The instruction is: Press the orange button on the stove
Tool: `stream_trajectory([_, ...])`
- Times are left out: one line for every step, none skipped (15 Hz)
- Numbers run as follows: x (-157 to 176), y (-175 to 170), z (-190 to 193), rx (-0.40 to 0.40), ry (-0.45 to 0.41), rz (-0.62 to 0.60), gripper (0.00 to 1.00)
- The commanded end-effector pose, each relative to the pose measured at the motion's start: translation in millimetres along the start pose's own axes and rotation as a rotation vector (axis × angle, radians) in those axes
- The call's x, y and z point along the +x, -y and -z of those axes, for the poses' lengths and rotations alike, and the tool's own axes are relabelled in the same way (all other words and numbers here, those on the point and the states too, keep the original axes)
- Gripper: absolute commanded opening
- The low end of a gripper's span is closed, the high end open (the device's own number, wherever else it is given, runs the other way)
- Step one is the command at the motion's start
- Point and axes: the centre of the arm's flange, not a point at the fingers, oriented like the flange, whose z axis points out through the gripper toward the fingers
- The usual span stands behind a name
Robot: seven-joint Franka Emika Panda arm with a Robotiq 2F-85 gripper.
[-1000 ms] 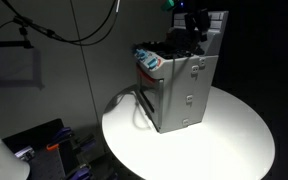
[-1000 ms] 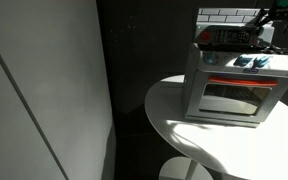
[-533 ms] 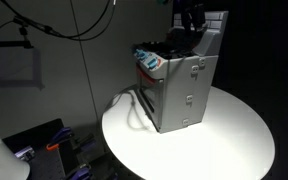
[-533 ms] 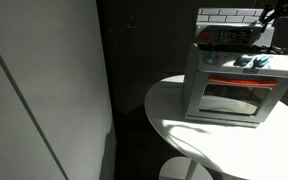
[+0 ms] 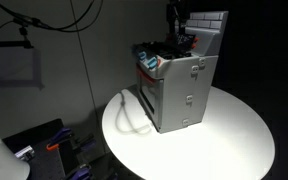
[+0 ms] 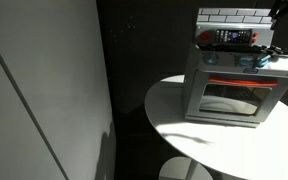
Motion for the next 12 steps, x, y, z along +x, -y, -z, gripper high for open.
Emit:
stream_trajectory([-40.0, -17.5, 15.3, 0.019, 0.058, 0.062, 1.00])
stream_trajectory([-50.0, -20.3, 18.9, 0.018, 0.081, 0.082, 1.00])
stream_trajectory([-58.4, -22.7, 22.1, 0.009, 0.094, 0.093, 1.00])
stream_trajectory([-68.5, -26.2, 26.5, 0.003, 0.114, 0.110, 1.00])
stream_trajectory([-76.9, -29.6, 30.8, -0.001, 0.134, 0.123, 1.00])
stream_trajectory([-85.3, -32.9, 34.9, -0.002, 0.155, 0.137, 1.00])
stream_trajectory([-93.9, -36.4, 40.0, -0.003, 0.171, 0.152, 1.00])
stream_trajectory([-101.4, -39.7, 44.2, -0.006, 0.181, 0.167, 1.00])
stream_trajectory([-109.2, -43.2, 48.2, -0.006, 0.193, 0.181, 1.00])
stream_trajectory([-115.7, -46.2, 51.5, -0.006, 0.201, 0.192, 1.00])
stream_trajectory([-123.4, -49.5, 54.5, -0.006, 0.209, 0.205, 1.00])
stream_trajectory([-130.6, -52.2, 56.8, -0.005, 0.215, 0.214, 1.00])
